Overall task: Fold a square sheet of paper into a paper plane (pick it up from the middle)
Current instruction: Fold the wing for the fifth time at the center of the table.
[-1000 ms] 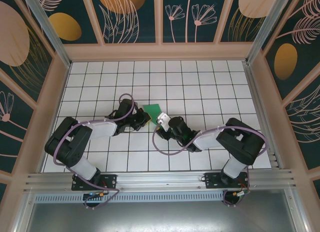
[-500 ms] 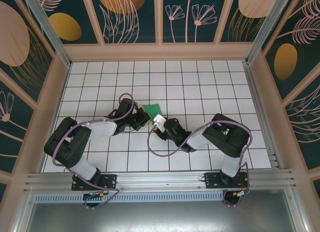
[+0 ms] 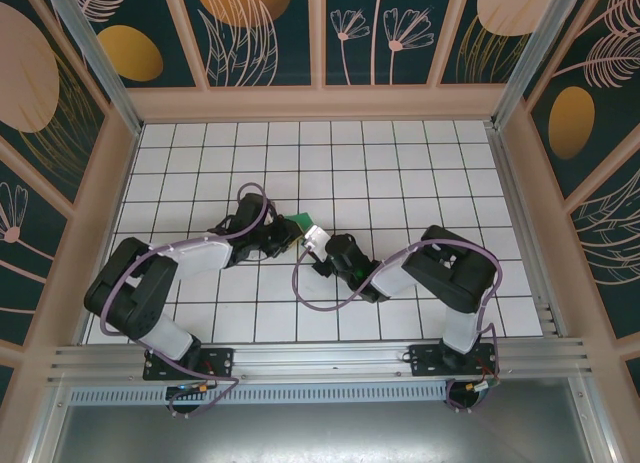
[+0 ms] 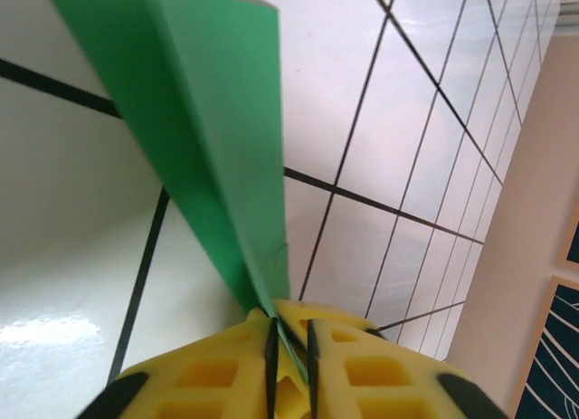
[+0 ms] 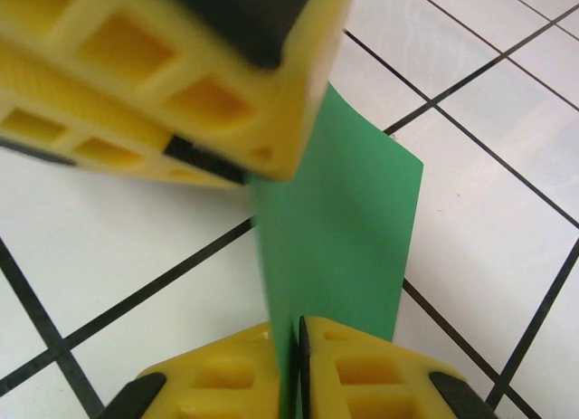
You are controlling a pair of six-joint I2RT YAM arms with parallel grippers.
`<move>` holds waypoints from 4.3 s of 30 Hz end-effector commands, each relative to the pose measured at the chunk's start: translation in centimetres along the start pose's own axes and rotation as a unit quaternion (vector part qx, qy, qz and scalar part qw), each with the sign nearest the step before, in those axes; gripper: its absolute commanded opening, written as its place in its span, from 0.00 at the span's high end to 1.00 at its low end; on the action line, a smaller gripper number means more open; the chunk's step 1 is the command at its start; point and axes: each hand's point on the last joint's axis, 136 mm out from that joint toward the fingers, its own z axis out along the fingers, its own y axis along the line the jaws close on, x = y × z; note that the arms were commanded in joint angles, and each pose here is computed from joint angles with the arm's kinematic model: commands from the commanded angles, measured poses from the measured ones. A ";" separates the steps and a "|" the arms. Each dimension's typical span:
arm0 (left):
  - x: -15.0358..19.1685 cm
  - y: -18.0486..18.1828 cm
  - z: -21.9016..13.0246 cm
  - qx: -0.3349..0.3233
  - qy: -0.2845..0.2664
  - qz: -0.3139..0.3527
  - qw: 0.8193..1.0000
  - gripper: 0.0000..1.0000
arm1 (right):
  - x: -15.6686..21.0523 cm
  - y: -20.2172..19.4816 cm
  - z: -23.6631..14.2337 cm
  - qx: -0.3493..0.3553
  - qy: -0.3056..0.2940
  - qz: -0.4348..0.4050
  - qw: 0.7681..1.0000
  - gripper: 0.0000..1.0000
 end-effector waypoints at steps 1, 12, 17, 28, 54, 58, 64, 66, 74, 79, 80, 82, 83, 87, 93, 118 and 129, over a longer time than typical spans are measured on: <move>-1.8 -1.3 -1.8 0.007 -0.029 0.020 0.999 0.75 | -1.4 0.2 -0.9 -0.019 -0.022 0.030 0.999 0.88; -5.0 0.4 -7.3 0.015 -0.130 0.026 0.991 0.40 | -2.3 1.7 -2.0 -0.109 -0.024 0.155 0.982 0.89; -3.5 0.7 -7.2 0.059 -0.118 0.056 0.990 0.38 | -2.6 2.5 -1.8 -0.145 -0.017 0.207 0.967 0.91; -0.1 2.3 -6.4 0.116 -0.084 0.083 0.986 0.49 | -3.1 3.4 -1.2 -0.205 0.003 0.309 0.929 0.95; 1.6 2.4 -4.0 0.145 -0.043 0.093 0.984 0.63 | -1.7 4.7 0.7 -0.251 0.064 0.406 0.877 0.95; 1.7 2.4 -3.6 0.146 -0.038 0.092 0.984 0.64 | -1.4 4.7 0.8 -0.253 0.073 0.415 0.871 0.96; 2.1 2.0 -2.9 0.157 -0.026 0.090 0.983 0.66 | -0.5 4.8 1.1 -0.250 0.093 0.424 0.866 0.96; 2.1 1.9 -2.7 0.159 -0.022 0.090 0.983 0.66 | -0.2 4.7 1.2 -0.249 0.098 0.426 0.864 0.96; 2.0 2.1 -1.8 0.153 -0.021 0.086 0.984 0.69 | 1.0 5.1 1.6 -0.245 0.128 0.426 0.862 0.99; 1.4 3.1 -1.2 0.133 -0.034 0.071 0.988 0.72 | 1.5 5.1 1.7 -0.237 0.137 0.424 0.863 0.99; 1.3 3.3 -1.1 0.130 -0.036 0.068 0.989 0.72 | 1.5 5.0 1.7 -0.237 0.137 0.423 0.864 0.99; 1.1 3.6 -1.0 0.126 -0.041 0.063 0.989 0.73 | 1.7 5.1 1.7 -0.236 0.140 0.422 0.864 0.99; 1.0 3.6 -0.9 0.127 -0.043 0.063 0.989 0.73 | 1.8 5.1 1.6 -0.236 0.142 0.422 0.864 0.99; 0.6 3.5 -0.7 0.124 -0.050 0.062 0.989 0.74 | 1.8 5.1 1.6 -0.235 0.143 0.421 0.864 1.00; 0.2 3.7 -0.4 0.115 -0.058 0.062 0.990 0.75 | 1.9 5.1 1.7 -0.233 0.145 0.421 0.865 0.99; 0.7 7.3 1.5 0.048 -0.030 0.034 0.998 0.78 | 0.4 4.7 0.8 -0.251 0.144 0.422 0.859 0.73; 1.0 8.3 1.8 0.031 -0.024 0.026 0.999 0.79 | -1.7 3.6 -1.1 -0.262 0.141 0.383 0.874 0.63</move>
